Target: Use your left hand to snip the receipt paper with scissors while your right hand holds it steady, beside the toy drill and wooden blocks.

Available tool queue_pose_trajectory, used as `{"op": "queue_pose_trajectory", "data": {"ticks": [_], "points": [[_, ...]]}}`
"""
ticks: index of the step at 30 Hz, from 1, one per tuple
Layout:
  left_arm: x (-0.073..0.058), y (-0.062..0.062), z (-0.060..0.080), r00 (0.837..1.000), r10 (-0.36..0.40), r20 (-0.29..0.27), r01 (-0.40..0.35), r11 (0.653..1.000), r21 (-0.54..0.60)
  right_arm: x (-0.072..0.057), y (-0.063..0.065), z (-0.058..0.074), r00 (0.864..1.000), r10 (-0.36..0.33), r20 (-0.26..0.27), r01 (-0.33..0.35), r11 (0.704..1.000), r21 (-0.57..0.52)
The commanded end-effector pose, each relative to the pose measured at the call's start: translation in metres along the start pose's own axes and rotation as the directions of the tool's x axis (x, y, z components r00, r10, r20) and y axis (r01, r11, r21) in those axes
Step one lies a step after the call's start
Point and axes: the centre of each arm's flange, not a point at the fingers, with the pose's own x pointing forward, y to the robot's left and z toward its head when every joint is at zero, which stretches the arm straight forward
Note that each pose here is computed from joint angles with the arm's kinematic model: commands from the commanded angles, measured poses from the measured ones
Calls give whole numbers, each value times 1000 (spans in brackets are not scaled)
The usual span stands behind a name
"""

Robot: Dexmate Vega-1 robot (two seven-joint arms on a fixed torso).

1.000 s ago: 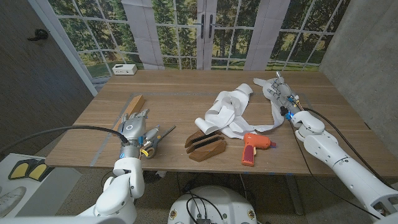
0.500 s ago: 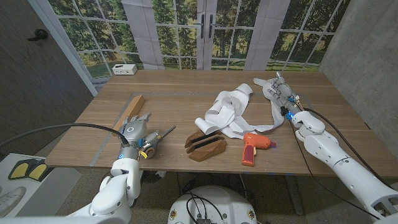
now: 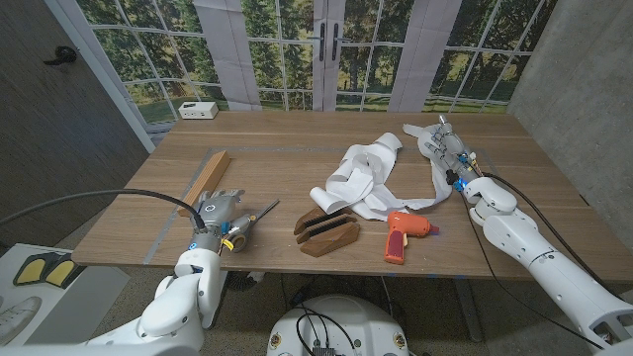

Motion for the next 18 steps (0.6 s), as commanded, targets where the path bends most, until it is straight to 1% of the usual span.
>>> {"op": "queue_pose_trajectory", "data": {"ticks": [1,4,7,8,11,13,16,18], "points": [[3,-7,4,999,-50,7,50,999,13,-1,0,0,1000,0,2,0,1000,14],[4,-7,5,999,-50,5,49,999,10,-1,0,-2,1000,0,-2,0,1000,28],[5,-7,5,999,-48,19,48,999,14,-1,0,-3,1000,1,-2,-1,999,32],[5,-7,6,999,-50,10,50,999,10,-1,0,-4,1000,-4,-4,4,999,39],[6,-8,7,998,-64,24,63,998,21,-1,-1,-5,1000,-12,2,12,999,40],[6,-10,8,998,-67,18,66,997,34,-2,1,-2,1000,-10,7,10,1000,-13],[5,-14,8,997,-78,12,78,996,30,-1,2,-1,1000,0,7,0,1000,-9],[5,-15,8,996,-83,14,82,996,35,-1,3,1,1000,-1,11,2,1000,-30]]}}
